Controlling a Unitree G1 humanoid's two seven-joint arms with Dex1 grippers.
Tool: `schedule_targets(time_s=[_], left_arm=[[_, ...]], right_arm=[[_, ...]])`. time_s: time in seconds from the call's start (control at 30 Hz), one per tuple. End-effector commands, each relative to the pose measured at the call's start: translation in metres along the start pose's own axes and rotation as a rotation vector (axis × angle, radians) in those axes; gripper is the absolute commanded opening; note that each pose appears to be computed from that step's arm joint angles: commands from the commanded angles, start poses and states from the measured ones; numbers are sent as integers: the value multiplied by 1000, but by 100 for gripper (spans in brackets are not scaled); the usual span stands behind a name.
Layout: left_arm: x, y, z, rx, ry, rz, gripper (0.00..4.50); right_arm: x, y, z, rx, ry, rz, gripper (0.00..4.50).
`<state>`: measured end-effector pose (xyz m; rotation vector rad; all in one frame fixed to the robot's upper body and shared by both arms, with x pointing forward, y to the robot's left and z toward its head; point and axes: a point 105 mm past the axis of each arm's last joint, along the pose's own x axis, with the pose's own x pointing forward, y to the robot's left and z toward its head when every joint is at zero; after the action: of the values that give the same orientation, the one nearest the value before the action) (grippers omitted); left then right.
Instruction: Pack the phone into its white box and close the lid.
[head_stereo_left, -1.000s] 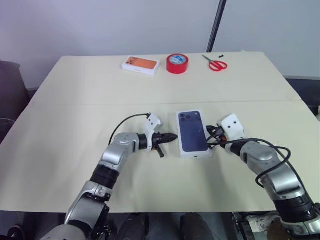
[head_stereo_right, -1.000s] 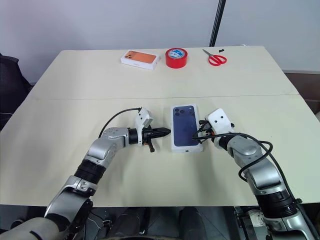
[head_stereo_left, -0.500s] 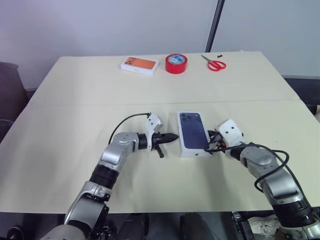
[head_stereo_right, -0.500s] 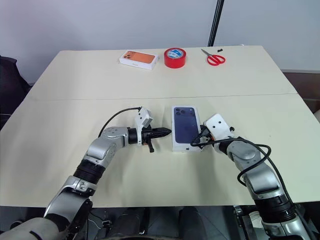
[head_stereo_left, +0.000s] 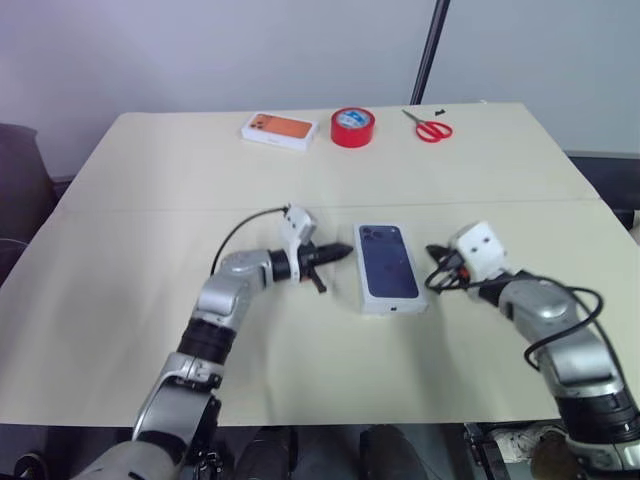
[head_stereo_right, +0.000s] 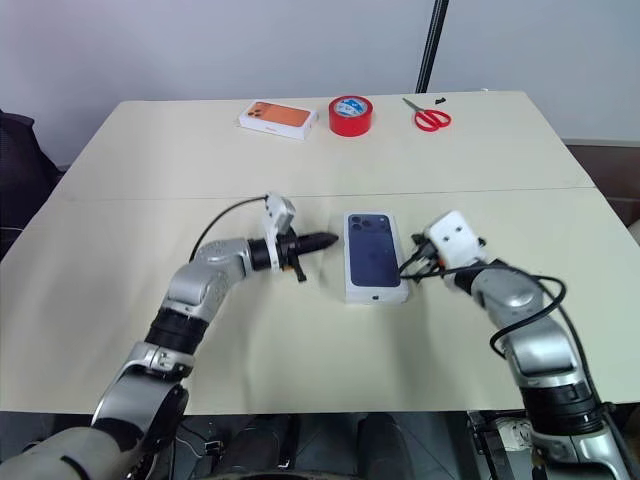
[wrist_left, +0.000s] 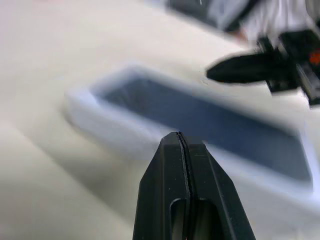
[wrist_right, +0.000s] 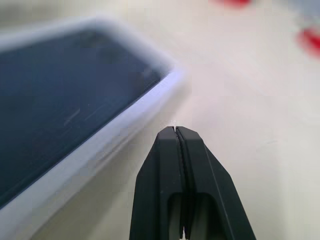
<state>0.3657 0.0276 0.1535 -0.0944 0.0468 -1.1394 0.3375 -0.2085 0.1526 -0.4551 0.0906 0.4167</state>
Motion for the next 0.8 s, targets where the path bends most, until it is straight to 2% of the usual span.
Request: schedule_targets(time_s=[0.03,0.13,0.23,0.33,0.4,0.5,0.63,0.73,0.8], left_arm=[[10,-1,27,1,-93,-16,0],[26,-5,25,17,-81,-33,0],[35,-11,12,25,-42,-58,0],[36,-4,-34,88,158,8,0],[32,0,-52,71,225,34,0],[28,-1,-59,74,252,31,0],[24,-1,-59,80,254,25,0],[23,0,-55,62,234,26,0],[20,4,-47,57,197,36,0]], right_arm=[[0,-11,19,-6,-67,-20,4],[5,1,32,64,-126,37,4],[5,25,26,37,-109,153,4],[-2,56,-11,-65,58,283,4],[-8,67,-28,-116,119,323,4],[-11,73,-34,-137,139,341,4],[-6,74,-26,-104,115,335,4],[-1,71,-22,-91,107,318,4],[2,64,-10,-37,58,284,4]])
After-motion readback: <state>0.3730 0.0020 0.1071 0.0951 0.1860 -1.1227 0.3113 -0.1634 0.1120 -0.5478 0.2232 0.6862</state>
